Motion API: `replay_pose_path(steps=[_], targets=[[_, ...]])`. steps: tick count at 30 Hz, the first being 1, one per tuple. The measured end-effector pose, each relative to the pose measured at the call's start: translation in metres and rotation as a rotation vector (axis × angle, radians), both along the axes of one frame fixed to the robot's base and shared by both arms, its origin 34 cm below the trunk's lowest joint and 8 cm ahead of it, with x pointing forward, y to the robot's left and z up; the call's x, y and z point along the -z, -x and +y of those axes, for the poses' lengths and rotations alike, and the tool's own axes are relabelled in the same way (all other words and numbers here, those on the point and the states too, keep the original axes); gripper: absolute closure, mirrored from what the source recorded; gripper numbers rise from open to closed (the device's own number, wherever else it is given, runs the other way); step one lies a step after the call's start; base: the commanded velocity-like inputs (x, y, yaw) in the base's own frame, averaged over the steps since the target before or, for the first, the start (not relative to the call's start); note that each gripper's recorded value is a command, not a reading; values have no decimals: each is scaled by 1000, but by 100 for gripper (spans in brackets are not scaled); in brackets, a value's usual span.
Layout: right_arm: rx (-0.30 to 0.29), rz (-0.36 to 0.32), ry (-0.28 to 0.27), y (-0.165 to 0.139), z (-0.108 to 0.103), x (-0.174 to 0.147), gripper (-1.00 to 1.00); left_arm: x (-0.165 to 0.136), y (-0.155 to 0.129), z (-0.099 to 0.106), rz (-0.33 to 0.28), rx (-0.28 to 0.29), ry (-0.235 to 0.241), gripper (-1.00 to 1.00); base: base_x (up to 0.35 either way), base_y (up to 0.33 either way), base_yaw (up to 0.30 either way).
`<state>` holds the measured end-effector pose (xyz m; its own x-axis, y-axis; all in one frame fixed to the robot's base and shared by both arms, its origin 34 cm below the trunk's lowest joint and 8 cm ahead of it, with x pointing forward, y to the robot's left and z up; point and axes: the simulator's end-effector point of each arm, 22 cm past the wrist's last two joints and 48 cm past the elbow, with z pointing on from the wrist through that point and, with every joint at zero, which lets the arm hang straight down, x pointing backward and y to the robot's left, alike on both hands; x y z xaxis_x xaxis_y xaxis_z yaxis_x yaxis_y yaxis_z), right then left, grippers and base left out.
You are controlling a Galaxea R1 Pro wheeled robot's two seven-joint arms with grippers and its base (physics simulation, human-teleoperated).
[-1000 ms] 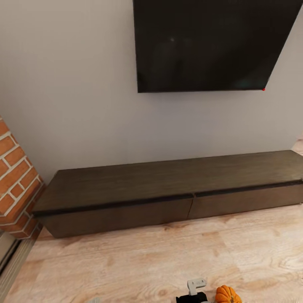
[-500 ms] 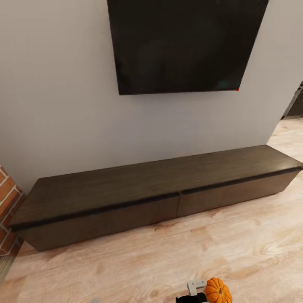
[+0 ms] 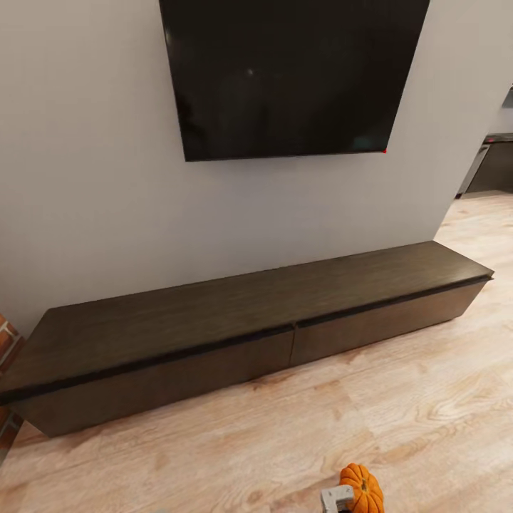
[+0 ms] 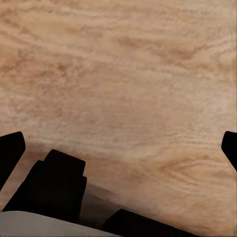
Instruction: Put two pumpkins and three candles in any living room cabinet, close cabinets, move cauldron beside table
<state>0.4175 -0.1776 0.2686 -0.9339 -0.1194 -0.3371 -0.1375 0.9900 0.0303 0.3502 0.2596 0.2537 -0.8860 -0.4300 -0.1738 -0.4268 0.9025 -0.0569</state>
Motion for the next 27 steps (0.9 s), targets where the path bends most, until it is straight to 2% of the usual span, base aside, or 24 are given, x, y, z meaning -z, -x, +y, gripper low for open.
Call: replay_pose_path(steps=[4, 18, 22, 27], targets=[[-3, -18, 0, -13, 0, -4, -100, -3, -10, -7, -19, 4, 8, -100, 0, 0, 0], [3, -21, -1, -20, 1, -32, -100, -42, -49, -12, -90, 0, 18, -100, -2, 0, 0], [11, -18, -1, -21, 0, -40, -100, -49, -48, -14, -82, 2, 20, -100, -221, 0, -13], [15, 0, 7, -14, -4, -48, -100, -57, -42, -14, -64, 3, 21, -100, -328, 0, -163]])
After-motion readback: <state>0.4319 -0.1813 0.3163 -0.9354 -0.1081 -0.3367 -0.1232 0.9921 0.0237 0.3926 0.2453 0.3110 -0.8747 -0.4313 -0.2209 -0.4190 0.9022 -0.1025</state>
